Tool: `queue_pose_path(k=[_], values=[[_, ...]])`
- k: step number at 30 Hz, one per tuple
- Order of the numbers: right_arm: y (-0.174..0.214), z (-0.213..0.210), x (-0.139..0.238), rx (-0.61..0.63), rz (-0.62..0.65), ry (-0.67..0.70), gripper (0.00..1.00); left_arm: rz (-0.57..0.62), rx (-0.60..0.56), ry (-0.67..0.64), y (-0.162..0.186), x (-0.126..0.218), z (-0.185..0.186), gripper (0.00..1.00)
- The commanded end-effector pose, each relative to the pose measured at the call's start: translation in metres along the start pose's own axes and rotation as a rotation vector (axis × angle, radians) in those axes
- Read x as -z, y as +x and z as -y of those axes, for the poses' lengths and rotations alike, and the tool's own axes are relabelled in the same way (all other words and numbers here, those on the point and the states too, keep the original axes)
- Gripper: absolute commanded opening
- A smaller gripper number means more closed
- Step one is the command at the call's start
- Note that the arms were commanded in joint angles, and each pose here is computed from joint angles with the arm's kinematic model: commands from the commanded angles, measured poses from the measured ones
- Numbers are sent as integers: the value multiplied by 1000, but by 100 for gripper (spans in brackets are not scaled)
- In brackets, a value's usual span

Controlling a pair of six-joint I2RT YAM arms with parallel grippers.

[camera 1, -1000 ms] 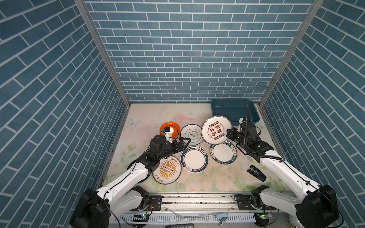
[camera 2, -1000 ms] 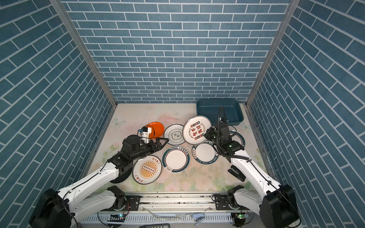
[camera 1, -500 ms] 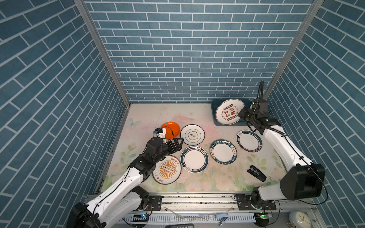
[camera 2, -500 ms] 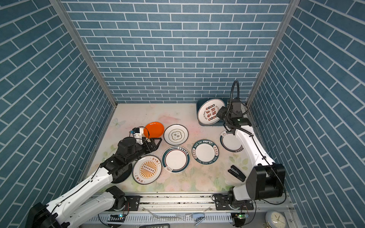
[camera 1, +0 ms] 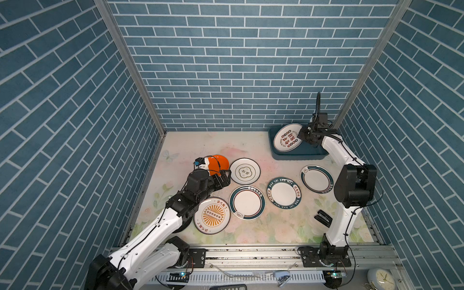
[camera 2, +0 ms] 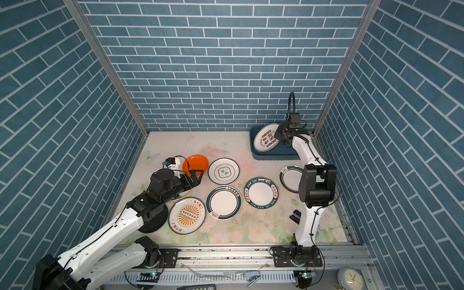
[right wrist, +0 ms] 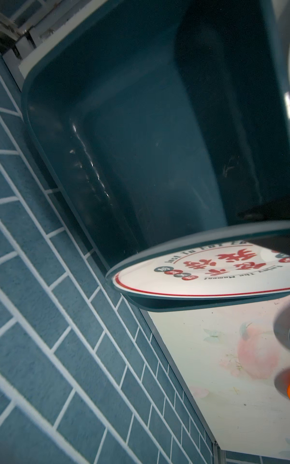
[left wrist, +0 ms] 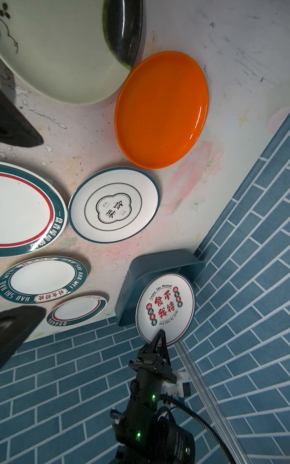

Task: Place the plates into the plastic bin on the countertop
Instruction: 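Lower the plate into the teal bin with the right gripper while the left draws back, then open the right gripper and withdraw it from the bin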

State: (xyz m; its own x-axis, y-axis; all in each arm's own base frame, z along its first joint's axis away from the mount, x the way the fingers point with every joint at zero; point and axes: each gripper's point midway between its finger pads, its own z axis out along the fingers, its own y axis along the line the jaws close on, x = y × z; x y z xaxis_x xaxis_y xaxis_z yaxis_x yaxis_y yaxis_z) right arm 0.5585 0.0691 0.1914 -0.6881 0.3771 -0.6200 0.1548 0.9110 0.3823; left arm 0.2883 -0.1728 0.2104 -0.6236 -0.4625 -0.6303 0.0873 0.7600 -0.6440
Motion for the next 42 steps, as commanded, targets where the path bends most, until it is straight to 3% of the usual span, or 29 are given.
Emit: queue_pose_path(k=[1,11,22,34,36,37,38,42], values=[[-15,-12,-2,31,10,-49,0,11,-2,12,-8,9,9,100],[-10,3,-38,-11,-36,-19,0,42,3,-31,-12,14,0,99],[12,19,-65,-121,-142,-82,1,30,-40,-98,-7,7,-14,100],[15,16,-67,-101,-206,-128,58,-19,-42,-122,2,-1,-20,100],[14,18,-64,-100,-210,-109,77,-14,-37,-123,-3,1,-15,100],[10,18,-60,-87,-206,-108,93,-18,-33,-131,-3,0,-16,100],[7,20,-55,-72,-203,-94,99,-23,-32,-143,-3,1,-18,100],[-9,20,-24,-6,-155,-44,99,-47,-60,-190,-1,3,-24,100]])
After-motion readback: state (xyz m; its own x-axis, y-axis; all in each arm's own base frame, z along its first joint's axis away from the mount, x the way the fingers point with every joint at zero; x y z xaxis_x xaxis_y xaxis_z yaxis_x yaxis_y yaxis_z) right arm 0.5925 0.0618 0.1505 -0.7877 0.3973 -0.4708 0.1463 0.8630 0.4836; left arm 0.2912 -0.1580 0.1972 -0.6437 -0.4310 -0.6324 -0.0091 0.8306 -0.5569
